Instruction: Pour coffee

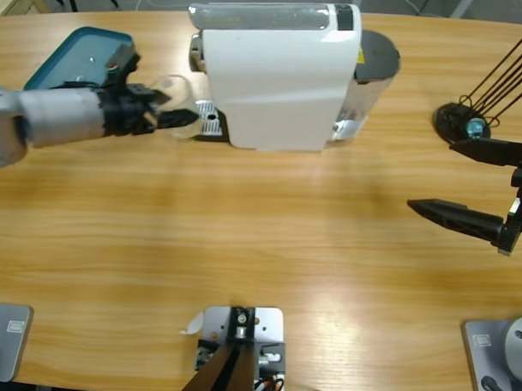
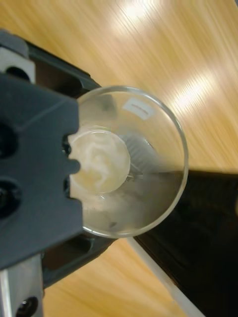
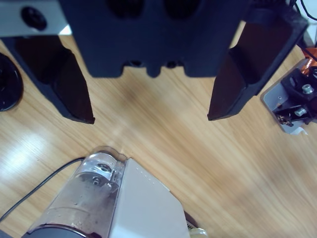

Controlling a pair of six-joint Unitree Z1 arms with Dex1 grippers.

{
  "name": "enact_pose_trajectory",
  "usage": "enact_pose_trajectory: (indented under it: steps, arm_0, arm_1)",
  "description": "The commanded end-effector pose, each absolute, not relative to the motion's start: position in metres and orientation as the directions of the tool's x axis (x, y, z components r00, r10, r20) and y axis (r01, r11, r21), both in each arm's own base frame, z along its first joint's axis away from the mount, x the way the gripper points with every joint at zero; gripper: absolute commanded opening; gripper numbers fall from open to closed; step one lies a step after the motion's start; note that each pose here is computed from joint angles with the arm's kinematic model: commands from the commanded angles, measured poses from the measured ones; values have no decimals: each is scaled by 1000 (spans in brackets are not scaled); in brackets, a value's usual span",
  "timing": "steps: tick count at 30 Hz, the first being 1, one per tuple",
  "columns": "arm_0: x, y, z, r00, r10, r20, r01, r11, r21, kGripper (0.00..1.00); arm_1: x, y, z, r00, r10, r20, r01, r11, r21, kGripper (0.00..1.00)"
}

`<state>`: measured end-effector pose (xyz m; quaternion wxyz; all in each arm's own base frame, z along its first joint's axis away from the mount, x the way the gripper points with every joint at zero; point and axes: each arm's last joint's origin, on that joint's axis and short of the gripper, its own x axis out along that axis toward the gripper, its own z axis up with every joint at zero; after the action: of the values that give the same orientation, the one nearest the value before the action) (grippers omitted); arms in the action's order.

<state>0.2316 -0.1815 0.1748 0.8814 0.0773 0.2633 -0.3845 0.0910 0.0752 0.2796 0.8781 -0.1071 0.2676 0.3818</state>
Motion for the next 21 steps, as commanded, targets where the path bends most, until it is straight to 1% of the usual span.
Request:
enact_pose_trajectory:
  steps: [1,4,7,12,16,21]
  arm_0:
    - [240,-124,202,776,-442,-449,487,873,-17,143]
    - [253,-107,211,829,-375,-415,403,915,-21,143]
    - [267,-87,212,868,-281,-410,293,955,-35,145]
    - [293,-63,202,883,-186,-430,173,982,-69,145]
    - [307,-53,191,879,-144,-455,128,990,-66,145]
    - [317,-52,178,862,-134,-489,117,991,-64,151]
  arm_1:
    - [90,77,269,531,619,-579,-738,674,43,1000]
    - [90,77,270,531,619,-579,-738,674,43,1000]
    - [90,77,270,531,619,-578,-738,674,43,1000]
    - [90,77,270,533,618,-578,-736,675,43,1000]
    - [90,77,270,534,617,-578,-735,677,43,1000]
    - [90,76,270,535,618,-576,-734,677,44,1000]
